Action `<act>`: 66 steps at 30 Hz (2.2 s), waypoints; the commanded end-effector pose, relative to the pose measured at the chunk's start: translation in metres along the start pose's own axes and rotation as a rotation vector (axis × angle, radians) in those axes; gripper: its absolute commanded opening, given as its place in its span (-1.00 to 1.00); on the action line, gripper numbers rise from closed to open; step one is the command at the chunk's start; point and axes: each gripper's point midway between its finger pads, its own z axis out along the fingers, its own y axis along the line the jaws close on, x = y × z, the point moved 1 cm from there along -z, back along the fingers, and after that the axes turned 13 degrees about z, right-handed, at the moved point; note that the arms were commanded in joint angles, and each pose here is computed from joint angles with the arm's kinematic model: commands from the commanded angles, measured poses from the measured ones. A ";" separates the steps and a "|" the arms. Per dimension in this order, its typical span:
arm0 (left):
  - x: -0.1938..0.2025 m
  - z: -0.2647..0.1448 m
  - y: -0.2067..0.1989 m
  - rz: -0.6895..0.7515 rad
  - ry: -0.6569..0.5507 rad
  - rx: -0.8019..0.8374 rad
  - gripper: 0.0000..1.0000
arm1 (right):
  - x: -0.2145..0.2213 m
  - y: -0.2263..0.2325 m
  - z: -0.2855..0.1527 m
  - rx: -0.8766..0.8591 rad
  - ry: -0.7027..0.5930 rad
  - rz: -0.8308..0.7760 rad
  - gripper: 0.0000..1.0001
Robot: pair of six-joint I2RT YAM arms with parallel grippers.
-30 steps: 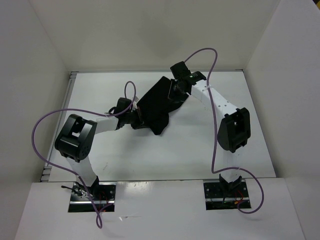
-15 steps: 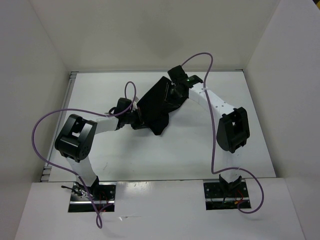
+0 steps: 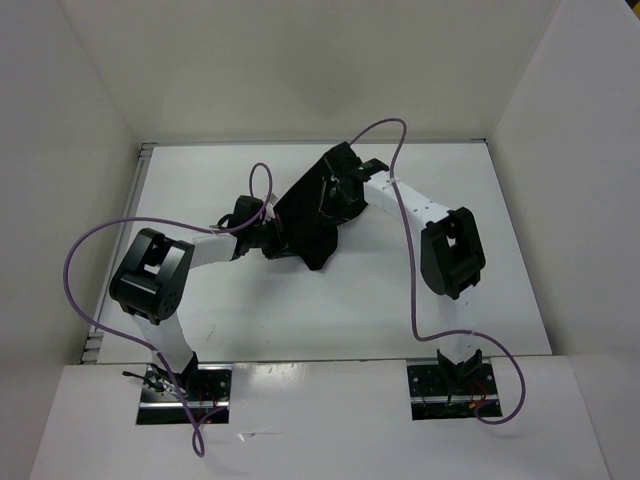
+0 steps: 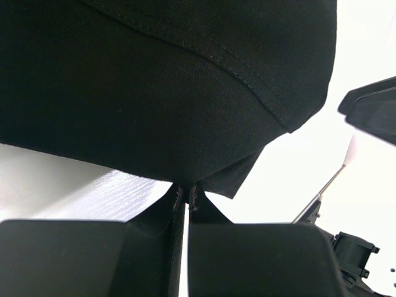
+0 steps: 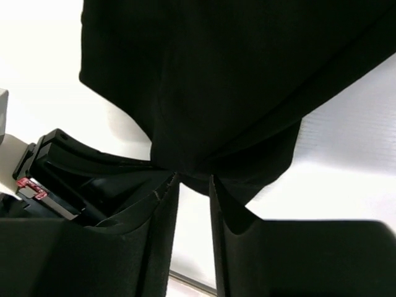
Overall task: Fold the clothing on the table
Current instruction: Flatten the skirt out
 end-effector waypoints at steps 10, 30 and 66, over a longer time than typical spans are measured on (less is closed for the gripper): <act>0.006 0.002 0.002 0.026 0.019 0.024 -1.00 | 0.014 0.003 0.023 -0.006 0.035 -0.012 -0.50; 0.004 0.002 0.001 0.030 0.012 0.028 -1.00 | -0.012 0.030 -0.038 -0.037 -0.113 -0.070 -1.00; 0.004 0.001 0.008 0.010 0.019 0.020 -1.00 | -0.003 -0.019 -0.091 -0.096 -0.110 0.025 -0.27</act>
